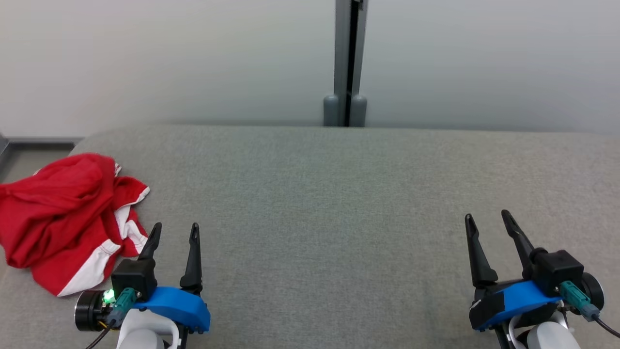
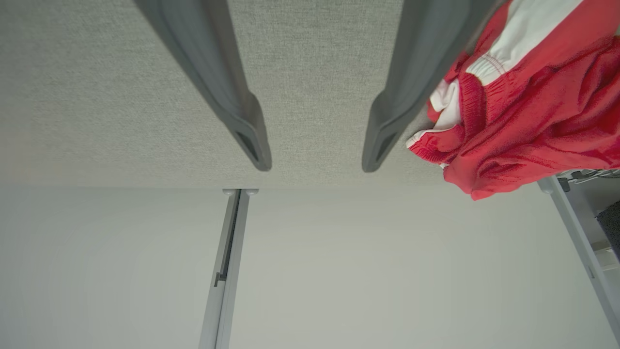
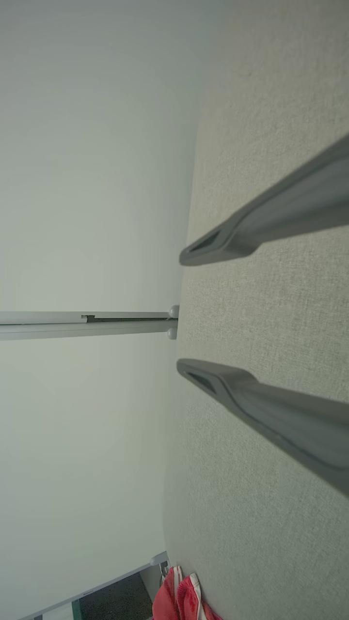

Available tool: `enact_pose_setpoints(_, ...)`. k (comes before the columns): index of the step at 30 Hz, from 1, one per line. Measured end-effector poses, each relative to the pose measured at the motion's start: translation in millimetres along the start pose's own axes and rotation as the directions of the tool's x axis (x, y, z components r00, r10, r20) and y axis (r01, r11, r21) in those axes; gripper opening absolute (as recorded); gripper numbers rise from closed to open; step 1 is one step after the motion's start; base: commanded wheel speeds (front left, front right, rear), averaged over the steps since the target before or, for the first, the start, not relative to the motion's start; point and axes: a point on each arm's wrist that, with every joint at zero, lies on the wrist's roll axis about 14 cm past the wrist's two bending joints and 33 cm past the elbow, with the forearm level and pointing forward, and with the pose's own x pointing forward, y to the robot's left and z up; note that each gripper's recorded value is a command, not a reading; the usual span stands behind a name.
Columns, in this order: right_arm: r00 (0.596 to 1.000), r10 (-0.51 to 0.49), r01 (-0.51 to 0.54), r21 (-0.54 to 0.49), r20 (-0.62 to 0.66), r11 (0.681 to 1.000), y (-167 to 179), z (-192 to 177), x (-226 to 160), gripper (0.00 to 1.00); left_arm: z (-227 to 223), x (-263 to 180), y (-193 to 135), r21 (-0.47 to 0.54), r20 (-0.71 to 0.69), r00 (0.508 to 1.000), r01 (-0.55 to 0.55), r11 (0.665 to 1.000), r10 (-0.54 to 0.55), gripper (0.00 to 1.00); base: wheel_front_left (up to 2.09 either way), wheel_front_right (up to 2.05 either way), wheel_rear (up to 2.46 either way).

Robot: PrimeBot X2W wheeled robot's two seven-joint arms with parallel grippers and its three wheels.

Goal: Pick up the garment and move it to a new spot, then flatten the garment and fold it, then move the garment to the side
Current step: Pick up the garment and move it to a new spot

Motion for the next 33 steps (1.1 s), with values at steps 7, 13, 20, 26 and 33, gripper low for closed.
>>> enact_pose_setpoints(7, 0.989, 0.144, -0.145, 0.023, 0.023, 0.989, 51, 4, 23, 1.00, 6, -20, 46, -0.008, 0.020, 0.989, -0.146, 0.989, 0.147, 1.00, 0.00, 0.00, 0.00)
enact_pose_setpoints(13, 0.966, 0.256, -0.257, 0.042, 0.044, 0.965, 93, 8, 38, 1.00, 9, -45, 86, -0.016, 0.029, 0.960, -0.279, 0.960, 0.279, 1.00, 0.00, 0.00, 0.00)
enact_pose_setpoints(20, 0.941, 0.336, -0.338, 0.057, 0.037, 0.940, 124, 1, 48, 1.00, 9, -68, 117, -0.028, 0.032, 0.921, -0.386, 0.922, 0.387, 1.00, 0.00, 0.00, 0.00)
enact_pose_setpoints(26, 0.932, 0.362, -0.364, 0.065, 0.027, 0.929, 133, -5, 56, 1.00, 5, -73, 124, -0.028, 0.018, 0.909, -0.416, 0.909, 0.417, 1.00, 0.00, 0.00, 0.00)
enact_pose_setpoints(33, 0.934, 0.358, -0.357, 0.064, 0.003, 0.932, 124, -19, 76, 1.00, 8, -37, 125, -0.019, 0.016, 0.915, -0.404, 0.915, 0.404, 1.00, 0.00, 0.00, 0.00)
